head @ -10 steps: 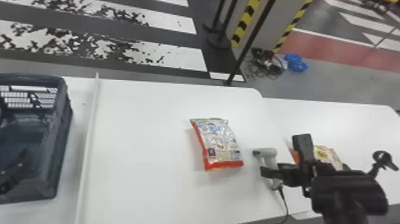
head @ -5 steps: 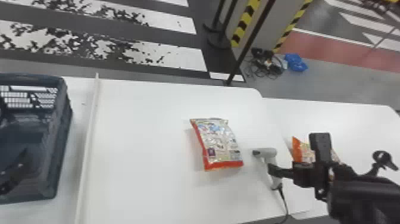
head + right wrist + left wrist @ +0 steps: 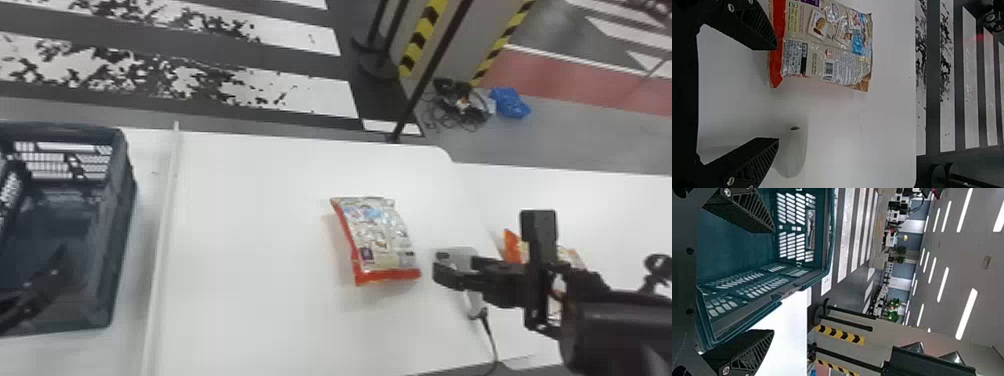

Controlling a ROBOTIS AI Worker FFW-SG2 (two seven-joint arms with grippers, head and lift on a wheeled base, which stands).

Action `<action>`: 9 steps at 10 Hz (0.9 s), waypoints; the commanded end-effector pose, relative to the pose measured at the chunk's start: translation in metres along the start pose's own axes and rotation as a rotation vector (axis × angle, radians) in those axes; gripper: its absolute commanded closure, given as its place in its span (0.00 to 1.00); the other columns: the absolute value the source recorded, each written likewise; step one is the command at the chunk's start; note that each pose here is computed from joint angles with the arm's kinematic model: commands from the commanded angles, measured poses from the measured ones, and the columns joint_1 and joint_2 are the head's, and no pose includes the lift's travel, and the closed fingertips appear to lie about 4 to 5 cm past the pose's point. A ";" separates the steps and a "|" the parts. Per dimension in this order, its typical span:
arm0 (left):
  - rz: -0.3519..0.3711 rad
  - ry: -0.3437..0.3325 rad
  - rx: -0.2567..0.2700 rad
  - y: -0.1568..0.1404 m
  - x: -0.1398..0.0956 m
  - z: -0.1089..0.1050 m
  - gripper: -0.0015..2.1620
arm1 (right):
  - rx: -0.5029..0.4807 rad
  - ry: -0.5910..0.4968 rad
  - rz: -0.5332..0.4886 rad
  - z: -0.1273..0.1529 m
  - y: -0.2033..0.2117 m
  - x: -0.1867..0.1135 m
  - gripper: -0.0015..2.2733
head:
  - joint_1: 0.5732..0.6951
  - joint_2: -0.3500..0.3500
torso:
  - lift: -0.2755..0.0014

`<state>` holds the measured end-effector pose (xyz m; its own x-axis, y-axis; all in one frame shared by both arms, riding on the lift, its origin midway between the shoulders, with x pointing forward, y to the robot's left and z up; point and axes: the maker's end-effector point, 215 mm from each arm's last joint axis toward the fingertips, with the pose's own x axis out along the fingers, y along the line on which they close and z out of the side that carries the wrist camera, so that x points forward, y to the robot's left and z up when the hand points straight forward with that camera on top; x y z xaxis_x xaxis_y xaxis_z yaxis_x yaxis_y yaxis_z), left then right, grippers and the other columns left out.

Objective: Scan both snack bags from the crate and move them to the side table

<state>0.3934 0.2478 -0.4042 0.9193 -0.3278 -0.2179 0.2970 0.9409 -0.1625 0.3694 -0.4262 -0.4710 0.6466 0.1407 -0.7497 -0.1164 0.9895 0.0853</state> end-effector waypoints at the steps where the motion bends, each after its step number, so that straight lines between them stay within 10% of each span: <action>1: 0.001 0.001 0.000 0.000 0.000 0.000 0.04 | -0.019 0.007 0.048 0.007 0.025 0.011 0.05 | 1.00 0.12 | 0.72; 9: 0.003 0.001 -0.002 0.002 -0.001 -0.001 0.04 | -0.146 0.137 0.155 0.003 0.094 0.082 0.05 | 1.00 0.34 | 0.72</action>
<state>0.3930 0.2494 -0.4055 0.9197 -0.3251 -0.2202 0.2939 0.9418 -0.1631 0.4102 -0.3216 -0.5192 0.5113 0.2803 -0.8124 -0.3156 0.9405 0.1258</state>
